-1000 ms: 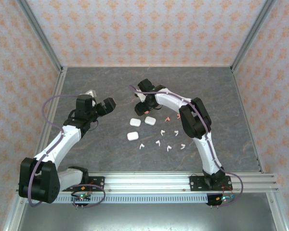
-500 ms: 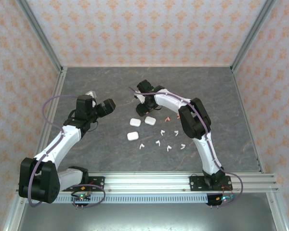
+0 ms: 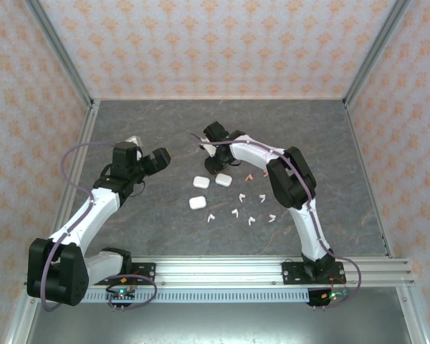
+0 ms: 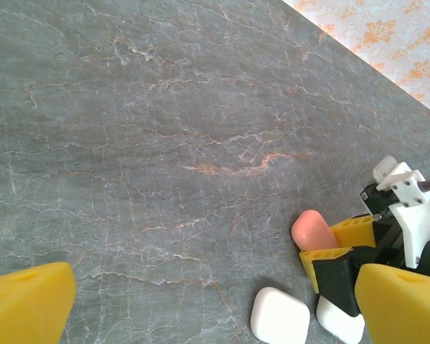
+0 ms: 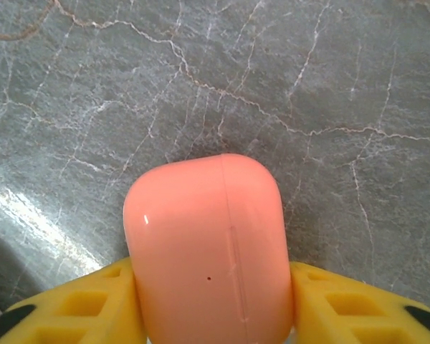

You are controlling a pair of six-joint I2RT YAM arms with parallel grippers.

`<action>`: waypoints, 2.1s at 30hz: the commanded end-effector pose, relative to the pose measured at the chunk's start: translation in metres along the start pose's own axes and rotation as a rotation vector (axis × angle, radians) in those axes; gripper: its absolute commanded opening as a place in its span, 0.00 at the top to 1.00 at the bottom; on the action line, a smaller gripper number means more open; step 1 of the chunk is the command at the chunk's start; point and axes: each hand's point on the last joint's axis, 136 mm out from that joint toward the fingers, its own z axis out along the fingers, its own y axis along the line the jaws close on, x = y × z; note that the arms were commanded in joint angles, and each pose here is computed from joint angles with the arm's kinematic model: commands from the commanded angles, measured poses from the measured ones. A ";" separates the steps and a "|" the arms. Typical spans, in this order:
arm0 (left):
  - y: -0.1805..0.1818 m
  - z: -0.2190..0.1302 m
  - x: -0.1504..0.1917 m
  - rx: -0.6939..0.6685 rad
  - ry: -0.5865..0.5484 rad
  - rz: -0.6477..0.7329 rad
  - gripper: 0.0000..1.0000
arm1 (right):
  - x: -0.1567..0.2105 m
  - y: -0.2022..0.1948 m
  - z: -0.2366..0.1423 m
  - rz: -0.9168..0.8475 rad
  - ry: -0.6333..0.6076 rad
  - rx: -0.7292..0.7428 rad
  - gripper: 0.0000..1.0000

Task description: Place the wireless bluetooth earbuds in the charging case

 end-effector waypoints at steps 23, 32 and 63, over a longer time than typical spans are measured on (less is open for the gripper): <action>-0.131 -0.067 -0.019 0.607 0.153 0.176 0.08 | -0.030 0.031 -0.208 -0.262 -0.605 0.017 0.63; -0.184 -0.080 0.006 0.774 0.279 0.270 0.10 | -0.017 0.069 -0.255 -0.410 -0.684 -0.008 0.64; -0.220 -0.072 0.034 0.860 0.387 0.311 0.66 | -0.022 0.077 -0.258 -0.396 -0.686 -0.029 0.64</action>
